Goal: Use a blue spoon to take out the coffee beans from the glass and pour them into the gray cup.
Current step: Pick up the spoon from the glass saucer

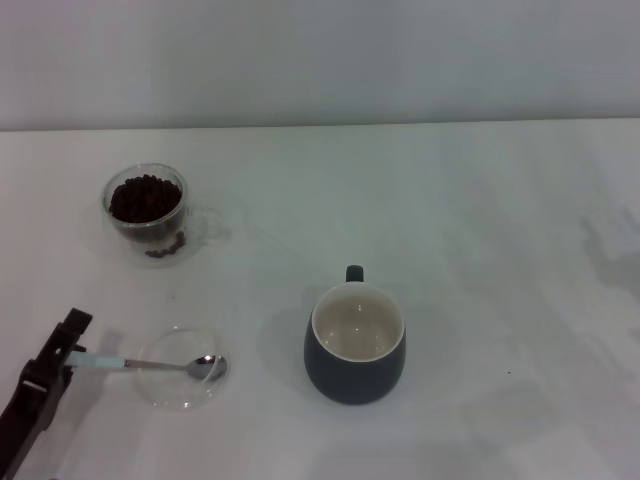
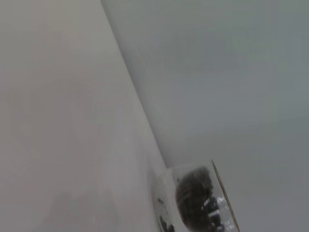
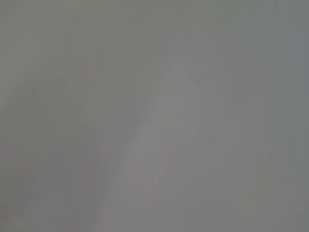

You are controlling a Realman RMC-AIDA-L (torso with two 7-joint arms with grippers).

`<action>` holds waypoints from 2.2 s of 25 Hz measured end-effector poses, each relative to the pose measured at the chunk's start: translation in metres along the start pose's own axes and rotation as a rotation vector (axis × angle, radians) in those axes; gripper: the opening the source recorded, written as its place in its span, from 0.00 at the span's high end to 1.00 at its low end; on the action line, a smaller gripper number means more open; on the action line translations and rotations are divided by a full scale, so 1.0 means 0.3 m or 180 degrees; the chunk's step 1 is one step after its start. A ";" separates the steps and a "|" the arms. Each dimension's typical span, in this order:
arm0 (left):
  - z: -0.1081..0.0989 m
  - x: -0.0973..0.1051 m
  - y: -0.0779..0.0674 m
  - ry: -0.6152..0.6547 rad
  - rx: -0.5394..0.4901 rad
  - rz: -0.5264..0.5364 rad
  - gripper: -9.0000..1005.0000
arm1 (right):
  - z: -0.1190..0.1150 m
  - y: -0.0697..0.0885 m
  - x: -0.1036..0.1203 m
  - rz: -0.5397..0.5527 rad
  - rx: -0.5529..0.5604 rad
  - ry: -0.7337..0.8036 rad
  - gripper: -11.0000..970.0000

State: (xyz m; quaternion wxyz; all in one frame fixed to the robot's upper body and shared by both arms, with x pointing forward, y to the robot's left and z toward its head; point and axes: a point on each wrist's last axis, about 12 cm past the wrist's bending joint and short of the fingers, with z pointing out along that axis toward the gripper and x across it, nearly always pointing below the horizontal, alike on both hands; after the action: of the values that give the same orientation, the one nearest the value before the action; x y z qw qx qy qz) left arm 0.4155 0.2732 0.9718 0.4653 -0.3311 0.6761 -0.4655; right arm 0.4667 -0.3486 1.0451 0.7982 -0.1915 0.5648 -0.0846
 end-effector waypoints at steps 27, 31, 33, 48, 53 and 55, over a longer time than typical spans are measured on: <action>0.027 0.015 -0.022 0.0144 0.0129 0.0160 0.39 | -0.001 0.008 -0.006 0.0084 -0.0041 -0.0043 0.40; 0.029 0.011 -0.022 0.0138 0.0127 0.0151 0.41 | 0.004 0.013 -0.007 0.0078 -0.0069 -0.0056 0.40; 0.031 0.010 -0.022 0.0139 0.0129 0.0154 0.48 | 0.007 0.015 -0.008 0.0080 -0.0074 -0.0062 0.40; 0.058 -0.007 -0.015 0.0150 0.0046 0.0136 0.77 | 0.018 0.018 -0.011 0.0084 -0.0082 -0.0088 0.40; 0.062 -0.014 -0.017 0.0136 0.0060 0.0158 0.80 | 0.019 0.018 -0.012 0.0083 -0.0082 -0.0092 0.40; 0.063 -0.016 -0.017 0.0128 0.0064 0.0162 0.82 | 0.020 0.018 -0.012 0.0083 -0.0082 -0.0093 0.40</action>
State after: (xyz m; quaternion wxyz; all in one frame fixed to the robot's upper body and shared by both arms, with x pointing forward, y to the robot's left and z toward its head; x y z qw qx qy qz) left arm 0.4349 0.2697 0.9757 0.4667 -0.2997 0.6889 -0.4668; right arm 0.4707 -0.3411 1.0477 0.8048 -0.1955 0.5567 -0.0642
